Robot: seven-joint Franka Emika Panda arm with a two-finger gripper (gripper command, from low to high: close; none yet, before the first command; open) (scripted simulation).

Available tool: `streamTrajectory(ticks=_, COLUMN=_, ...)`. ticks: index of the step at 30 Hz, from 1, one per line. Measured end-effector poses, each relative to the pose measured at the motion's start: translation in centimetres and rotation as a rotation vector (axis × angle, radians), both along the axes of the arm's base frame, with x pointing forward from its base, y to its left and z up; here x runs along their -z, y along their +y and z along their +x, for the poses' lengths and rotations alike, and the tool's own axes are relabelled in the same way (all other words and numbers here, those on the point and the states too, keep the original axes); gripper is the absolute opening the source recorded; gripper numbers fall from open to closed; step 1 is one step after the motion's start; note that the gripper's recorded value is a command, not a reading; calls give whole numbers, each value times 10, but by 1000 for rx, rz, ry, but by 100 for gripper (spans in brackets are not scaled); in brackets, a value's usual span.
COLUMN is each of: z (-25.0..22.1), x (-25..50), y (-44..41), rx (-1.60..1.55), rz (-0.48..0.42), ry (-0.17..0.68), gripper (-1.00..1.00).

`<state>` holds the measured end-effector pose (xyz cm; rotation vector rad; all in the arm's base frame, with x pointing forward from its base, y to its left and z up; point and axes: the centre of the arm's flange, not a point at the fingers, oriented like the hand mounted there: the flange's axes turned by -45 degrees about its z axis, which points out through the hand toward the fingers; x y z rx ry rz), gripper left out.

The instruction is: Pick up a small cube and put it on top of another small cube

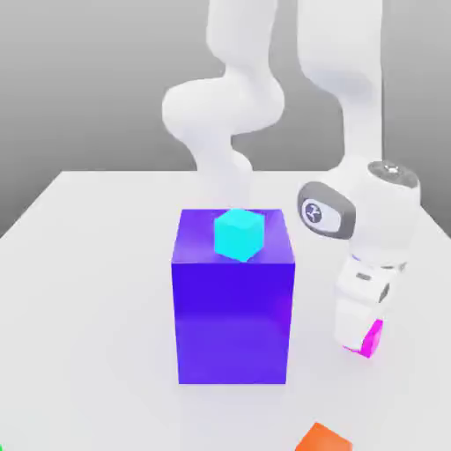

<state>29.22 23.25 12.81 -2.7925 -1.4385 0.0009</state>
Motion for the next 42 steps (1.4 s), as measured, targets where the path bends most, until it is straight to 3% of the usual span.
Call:
streamTrajectory(ticks=9, z=2, x=-58, y=2, rx=-6, rz=0, ry=-4, gripper=-100)
streamTrajectory(ticks=15, z=101, x=-63, y=-49, rx=121, rz=-9, ry=13, gripper=-100)
streamTrajectory(ticks=21, z=200, x=-64, y=-166, rx=290, rz=-18, ry=34, gripper=-100)
streamTrajectory(ticks=25, z=240, x=-68, y=-263, rx=392, rz=-21, ry=40, gripper=-100)
streamTrajectory(ticks=31, z=252, x=-87, y=-412, rx=530, rz=-16, ry=32, gripper=-100)
streamTrajectory(ticks=36, z=229, x=-80, y=-530, rx=644, rz=-1, ry=5, gripper=-100)
streamTrajectory(ticks=37, z=226, x=-63, y=-539, rx=654, rz=0, ry=3, gripper=100)
streamTrajectory(ticks=42, z=226, x=-63, y=-539, rx=654, rz=0, ry=3, gripper=100)
